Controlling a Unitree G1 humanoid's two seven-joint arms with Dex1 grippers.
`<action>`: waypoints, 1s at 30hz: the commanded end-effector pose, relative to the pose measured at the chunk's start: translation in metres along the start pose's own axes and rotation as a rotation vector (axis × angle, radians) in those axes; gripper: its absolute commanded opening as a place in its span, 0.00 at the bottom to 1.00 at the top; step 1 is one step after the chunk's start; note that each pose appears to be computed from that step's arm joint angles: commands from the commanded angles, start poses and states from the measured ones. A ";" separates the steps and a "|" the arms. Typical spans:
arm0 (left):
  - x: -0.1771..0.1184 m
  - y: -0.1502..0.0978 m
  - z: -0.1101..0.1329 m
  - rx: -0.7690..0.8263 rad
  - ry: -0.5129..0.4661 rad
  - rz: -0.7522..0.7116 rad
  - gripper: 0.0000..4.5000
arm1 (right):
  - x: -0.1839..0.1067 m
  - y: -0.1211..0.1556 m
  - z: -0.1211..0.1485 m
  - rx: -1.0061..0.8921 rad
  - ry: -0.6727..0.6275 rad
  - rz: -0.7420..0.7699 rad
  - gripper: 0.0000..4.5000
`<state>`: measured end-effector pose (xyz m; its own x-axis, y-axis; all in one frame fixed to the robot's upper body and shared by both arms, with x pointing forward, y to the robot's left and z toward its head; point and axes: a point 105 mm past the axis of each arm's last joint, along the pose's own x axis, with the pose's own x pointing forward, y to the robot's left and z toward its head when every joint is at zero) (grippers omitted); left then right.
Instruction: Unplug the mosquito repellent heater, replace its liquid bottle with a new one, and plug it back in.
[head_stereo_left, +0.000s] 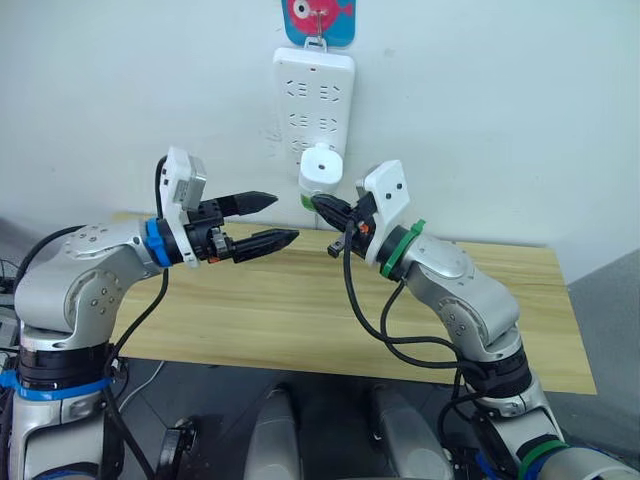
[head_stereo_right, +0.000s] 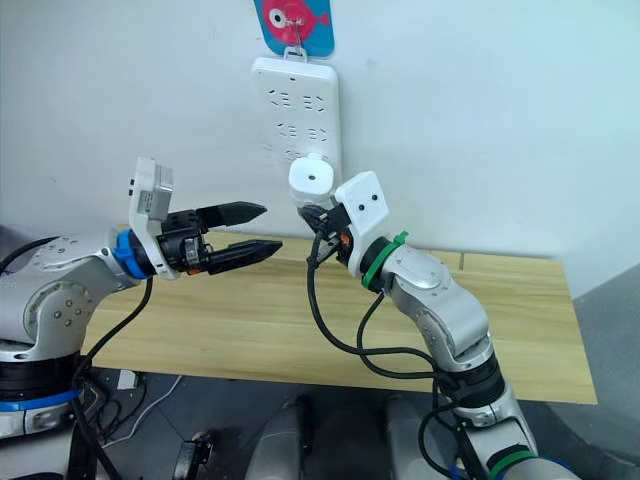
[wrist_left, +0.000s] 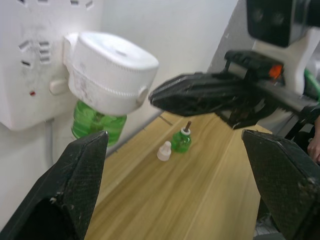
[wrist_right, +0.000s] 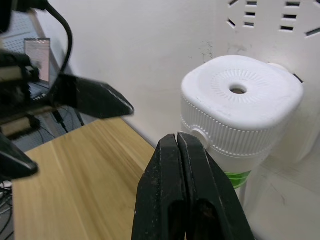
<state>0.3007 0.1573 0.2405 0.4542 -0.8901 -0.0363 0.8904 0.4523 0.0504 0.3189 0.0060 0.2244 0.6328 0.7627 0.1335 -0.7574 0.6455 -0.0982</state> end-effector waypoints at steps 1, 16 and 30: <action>-0.005 0.000 0.014 0.038 -0.025 0.005 1.00 | 0.001 0.002 0.011 -0.026 -0.051 -0.006 0.01; -0.008 0.002 0.013 0.045 -0.021 0.015 1.00 | -0.001 -0.006 0.005 -0.042 -0.037 -0.049 0.01; -0.006 0.003 0.014 0.041 -0.033 0.015 1.00 | -0.001 -0.009 0.008 -0.025 -0.054 -0.069 0.01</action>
<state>0.3038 0.1629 0.2418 0.4684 -0.8830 -0.0296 0.8831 0.4669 0.0452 0.3250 0.0013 0.2188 0.6765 0.7239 0.1353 -0.7158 0.6895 -0.1106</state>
